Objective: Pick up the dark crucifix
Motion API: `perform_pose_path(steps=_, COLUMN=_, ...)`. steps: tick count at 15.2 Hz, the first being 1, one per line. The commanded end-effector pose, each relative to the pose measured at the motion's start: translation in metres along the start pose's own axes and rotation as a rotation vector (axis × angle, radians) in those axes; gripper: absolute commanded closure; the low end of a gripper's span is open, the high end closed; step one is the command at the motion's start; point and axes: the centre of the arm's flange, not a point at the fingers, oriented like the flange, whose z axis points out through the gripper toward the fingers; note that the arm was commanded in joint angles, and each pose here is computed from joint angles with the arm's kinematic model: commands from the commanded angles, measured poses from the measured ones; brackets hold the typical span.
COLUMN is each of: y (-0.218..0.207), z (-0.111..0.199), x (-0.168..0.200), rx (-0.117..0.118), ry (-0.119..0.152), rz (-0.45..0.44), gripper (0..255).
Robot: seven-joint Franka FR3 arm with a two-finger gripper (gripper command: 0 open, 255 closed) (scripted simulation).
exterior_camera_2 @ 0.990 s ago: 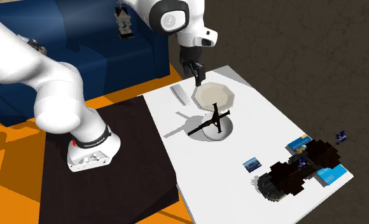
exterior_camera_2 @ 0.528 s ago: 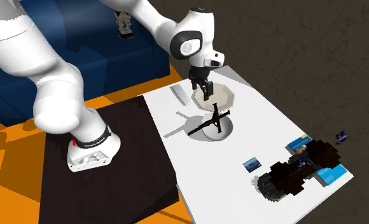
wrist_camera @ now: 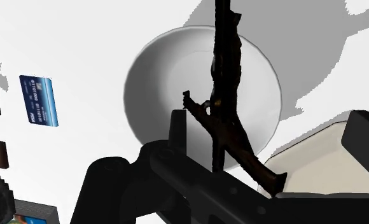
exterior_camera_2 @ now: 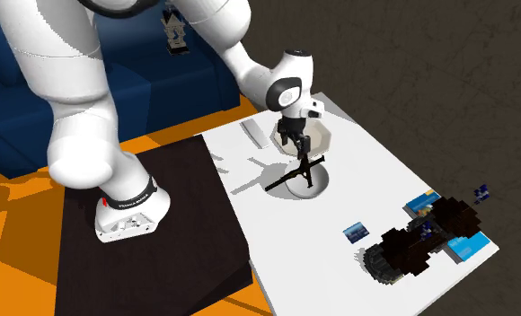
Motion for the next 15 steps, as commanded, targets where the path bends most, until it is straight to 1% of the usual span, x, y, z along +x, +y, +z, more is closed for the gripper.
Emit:
perform_pose_path(steps=1, y=-0.001, z=0.025, x=0.01, rx=-0.014, ry=-0.01, rz=-0.006, gripper=0)
perform_pose_path(steps=6, y=0.001, z=0.087, x=0.035, rx=-0.047, ry=-0.037, rz=-0.018, gripper=0)
perform_pose_path(steps=7, y=0.001, z=0.088, x=0.036, rx=-0.047, ry=-0.037, rz=-0.018, gripper=0)
perform_pose_path(steps=14, y=-0.005, z=0.128, x=0.037, rx=-0.047, ry=-0.037, rz=-0.018, gripper=0)
perform_pose_path(steps=15, y=-0.005, z=0.128, x=0.037, rx=-0.047, ry=-0.037, rz=-0.018, gripper=0)
